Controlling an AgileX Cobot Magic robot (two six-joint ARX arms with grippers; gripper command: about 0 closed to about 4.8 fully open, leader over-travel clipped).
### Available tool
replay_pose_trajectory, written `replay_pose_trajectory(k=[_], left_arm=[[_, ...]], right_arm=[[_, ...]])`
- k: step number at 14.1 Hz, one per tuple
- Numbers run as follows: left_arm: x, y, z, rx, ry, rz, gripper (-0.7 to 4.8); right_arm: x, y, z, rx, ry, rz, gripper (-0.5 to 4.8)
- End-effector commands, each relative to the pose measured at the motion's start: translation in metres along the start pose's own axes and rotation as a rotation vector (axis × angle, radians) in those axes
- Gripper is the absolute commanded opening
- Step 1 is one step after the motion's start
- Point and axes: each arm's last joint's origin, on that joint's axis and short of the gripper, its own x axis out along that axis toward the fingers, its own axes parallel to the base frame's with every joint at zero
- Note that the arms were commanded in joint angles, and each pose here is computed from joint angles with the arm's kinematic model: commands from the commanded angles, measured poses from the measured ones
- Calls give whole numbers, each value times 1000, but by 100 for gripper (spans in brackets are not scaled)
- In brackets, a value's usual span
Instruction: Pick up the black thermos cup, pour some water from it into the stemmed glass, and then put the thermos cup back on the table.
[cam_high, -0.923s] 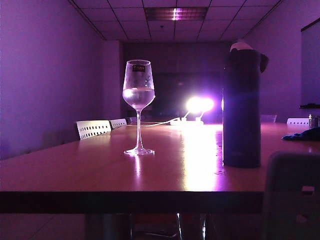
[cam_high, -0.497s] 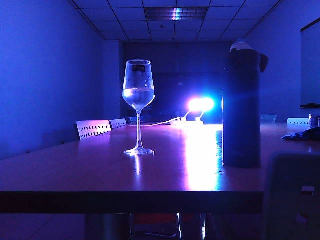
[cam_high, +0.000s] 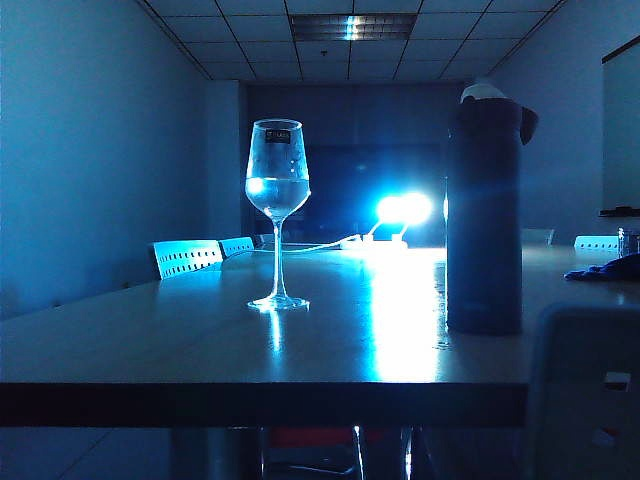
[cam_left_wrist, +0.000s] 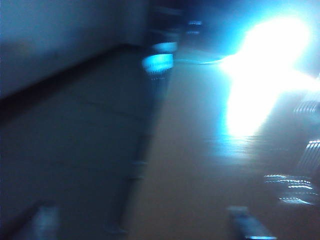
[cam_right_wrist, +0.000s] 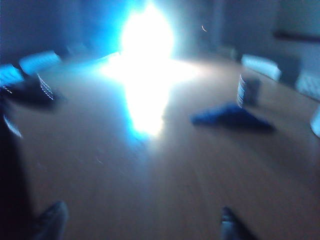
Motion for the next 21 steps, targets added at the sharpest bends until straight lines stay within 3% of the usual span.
replay_pose_trajectory(k=[1,6,8,11,13,14,16,19,21], left_arm=[[-7,-6,36,-31,-98,-85,479],[11,-15,85,-21,-96,-231,479],[34,-17,95,-40,-79,-302,479],[62,-35,96,-91,-45,-394,479],[76,-60,84,-99,-8,-445,479],[83,-79,73,-63,22,-488,479],[92,-99,57,-58,65,-526,479],[102,-109,50,-56,85,-547,479],[105,-110,52,-56,77,-536,479]], right_arm=[[-9,2,39,-34,-70,49,436],[10,7,90,-60,-70,146,432],[25,8,107,-59,-57,159,432],[46,12,115,-42,-101,281,432],[67,13,101,-18,-1,328,432],[82,14,88,-7,73,360,433],[99,22,72,-10,121,434,447],[113,45,37,-104,142,558,473],[120,53,13,-114,179,571,479]])
